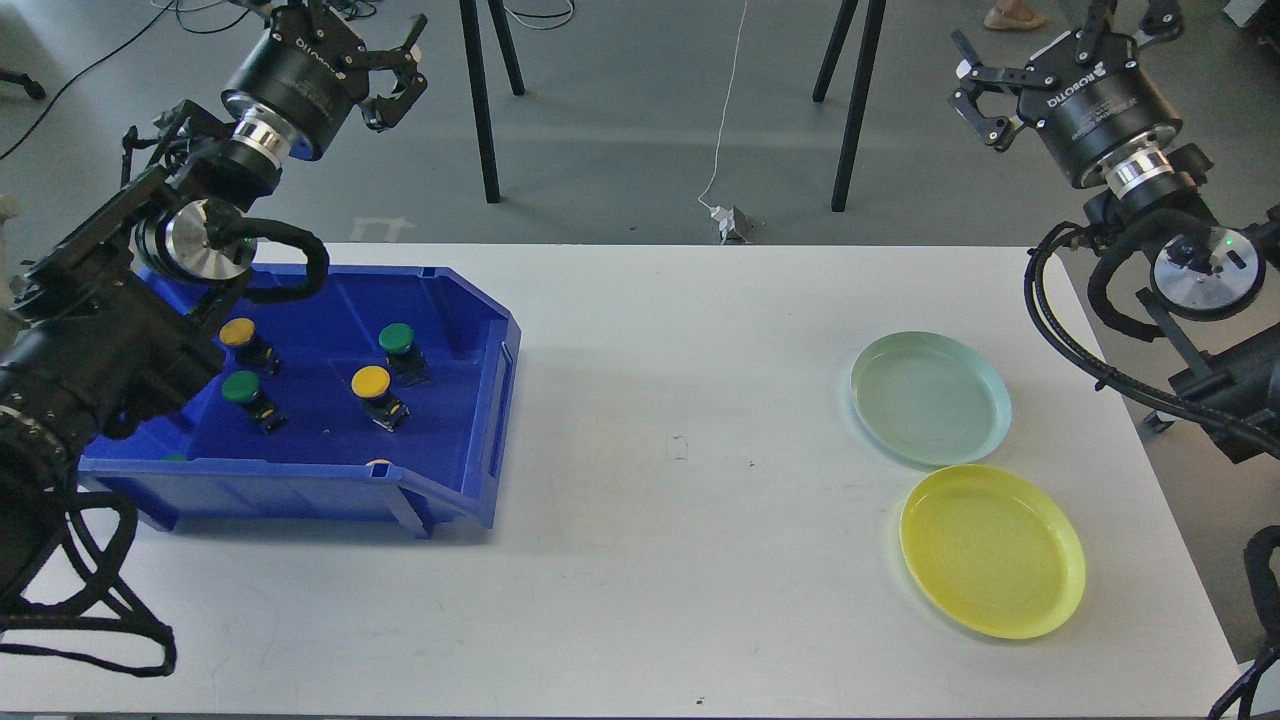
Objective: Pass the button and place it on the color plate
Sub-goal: 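Lower the left gripper into the blue bin toward the green-capped button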
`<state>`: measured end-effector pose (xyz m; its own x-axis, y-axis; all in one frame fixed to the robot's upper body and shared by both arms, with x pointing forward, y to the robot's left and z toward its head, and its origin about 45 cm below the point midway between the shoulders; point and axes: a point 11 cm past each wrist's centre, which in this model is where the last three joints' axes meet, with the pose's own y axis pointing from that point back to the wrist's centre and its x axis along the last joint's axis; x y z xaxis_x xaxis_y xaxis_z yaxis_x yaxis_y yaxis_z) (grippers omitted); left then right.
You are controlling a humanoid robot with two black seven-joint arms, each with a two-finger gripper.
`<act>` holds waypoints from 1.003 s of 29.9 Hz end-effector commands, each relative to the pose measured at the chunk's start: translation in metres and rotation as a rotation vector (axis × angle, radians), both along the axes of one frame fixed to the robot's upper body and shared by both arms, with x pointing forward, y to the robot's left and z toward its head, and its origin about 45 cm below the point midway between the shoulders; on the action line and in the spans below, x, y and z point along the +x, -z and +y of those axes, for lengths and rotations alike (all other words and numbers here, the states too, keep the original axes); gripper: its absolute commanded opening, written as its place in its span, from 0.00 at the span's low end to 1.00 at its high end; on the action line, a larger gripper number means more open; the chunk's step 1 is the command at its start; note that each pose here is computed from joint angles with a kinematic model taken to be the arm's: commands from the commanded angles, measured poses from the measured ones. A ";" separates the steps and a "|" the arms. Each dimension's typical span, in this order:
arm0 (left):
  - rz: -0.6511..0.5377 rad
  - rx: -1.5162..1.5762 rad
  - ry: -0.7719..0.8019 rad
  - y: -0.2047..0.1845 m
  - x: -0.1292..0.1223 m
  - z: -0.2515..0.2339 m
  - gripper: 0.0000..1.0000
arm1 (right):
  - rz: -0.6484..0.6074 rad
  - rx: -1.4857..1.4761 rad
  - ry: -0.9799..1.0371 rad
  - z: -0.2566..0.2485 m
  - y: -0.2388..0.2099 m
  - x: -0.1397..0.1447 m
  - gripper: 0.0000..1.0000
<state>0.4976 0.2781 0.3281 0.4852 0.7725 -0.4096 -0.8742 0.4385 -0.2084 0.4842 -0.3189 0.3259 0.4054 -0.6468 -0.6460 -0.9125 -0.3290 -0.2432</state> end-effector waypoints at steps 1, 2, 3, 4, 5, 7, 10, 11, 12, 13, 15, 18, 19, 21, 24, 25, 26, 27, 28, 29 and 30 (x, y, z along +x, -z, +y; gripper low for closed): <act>-0.078 0.259 0.066 -0.020 -0.021 0.001 0.99 | -0.003 -0.004 0.006 -0.003 -0.002 0.000 1.00; -0.112 0.356 0.067 -0.027 -0.026 0.006 0.99 | -0.004 -0.005 0.007 -0.003 -0.002 0.000 1.00; -0.151 0.465 0.073 -0.033 -0.033 0.012 0.99 | -0.004 -0.006 0.008 -0.004 -0.002 0.000 1.00; -0.184 0.565 0.077 -0.038 -0.039 0.017 0.99 | -0.005 -0.007 0.008 -0.004 -0.003 0.000 1.00; -0.219 0.672 0.082 -0.044 -0.045 0.024 0.99 | -0.011 -0.007 0.005 -0.004 -0.005 -0.001 1.00; -0.263 0.885 0.104 -0.043 -0.060 0.039 0.99 | -0.016 -0.006 -0.003 -0.001 -0.007 -0.001 1.00; -0.291 1.141 0.140 -0.032 -0.078 0.057 0.98 | -0.026 0.002 -0.006 -0.001 -0.010 -0.002 1.00; -0.295 1.212 0.147 -0.027 -0.082 0.062 0.98 | -0.024 0.002 -0.003 -0.001 -0.010 -0.002 1.00; -0.298 1.292 0.160 -0.021 -0.085 0.068 0.98 | -0.024 0.002 -0.003 -0.001 -0.010 -0.002 1.00; -0.294 1.356 0.174 -0.013 -0.089 0.073 0.98 | -0.024 0.002 -0.003 -0.001 -0.010 -0.002 1.00; -0.283 1.466 0.212 0.008 -0.097 0.080 0.95 | -0.023 0.001 -0.004 -0.001 -0.009 -0.002 1.00; -0.263 1.630 0.270 0.035 -0.107 0.093 0.92 | -0.023 -0.002 -0.003 -0.002 -0.009 -0.002 1.00; -0.256 1.686 0.292 0.044 -0.110 0.098 0.90 | -0.026 -0.001 -0.005 -0.001 -0.010 -0.002 1.00; -0.240 1.796 0.338 0.062 -0.117 0.110 0.89 | -0.026 -0.001 -0.005 -0.001 -0.010 -0.002 1.00; -0.201 1.911 0.381 0.082 -0.125 0.128 0.88 | -0.025 -0.004 -0.003 -0.002 -0.010 -0.002 1.00; -0.178 1.937 0.396 0.089 -0.128 0.135 0.88 | -0.024 -0.004 -0.002 -0.002 -0.010 -0.002 1.00; -0.149 1.971 0.427 0.101 -0.135 0.143 0.87 | -0.024 -0.003 -0.003 -0.002 -0.010 -0.002 1.00; -0.135 1.995 0.452 0.109 -0.139 0.147 0.87 | -0.024 -0.003 -0.003 -0.002 -0.010 -0.002 1.00; -0.133 2.024 0.457 0.114 -0.140 0.151 0.87 | -0.022 -0.004 -0.001 -0.002 -0.009 -0.002 1.00; -0.126 2.040 0.449 0.119 -0.140 0.156 0.87 | -0.021 -0.005 -0.002 -0.002 -0.009 -0.002 1.00; -0.103 2.058 0.432 0.123 -0.141 0.166 0.86 | -0.021 -0.005 -0.002 -0.002 -0.009 -0.002 1.00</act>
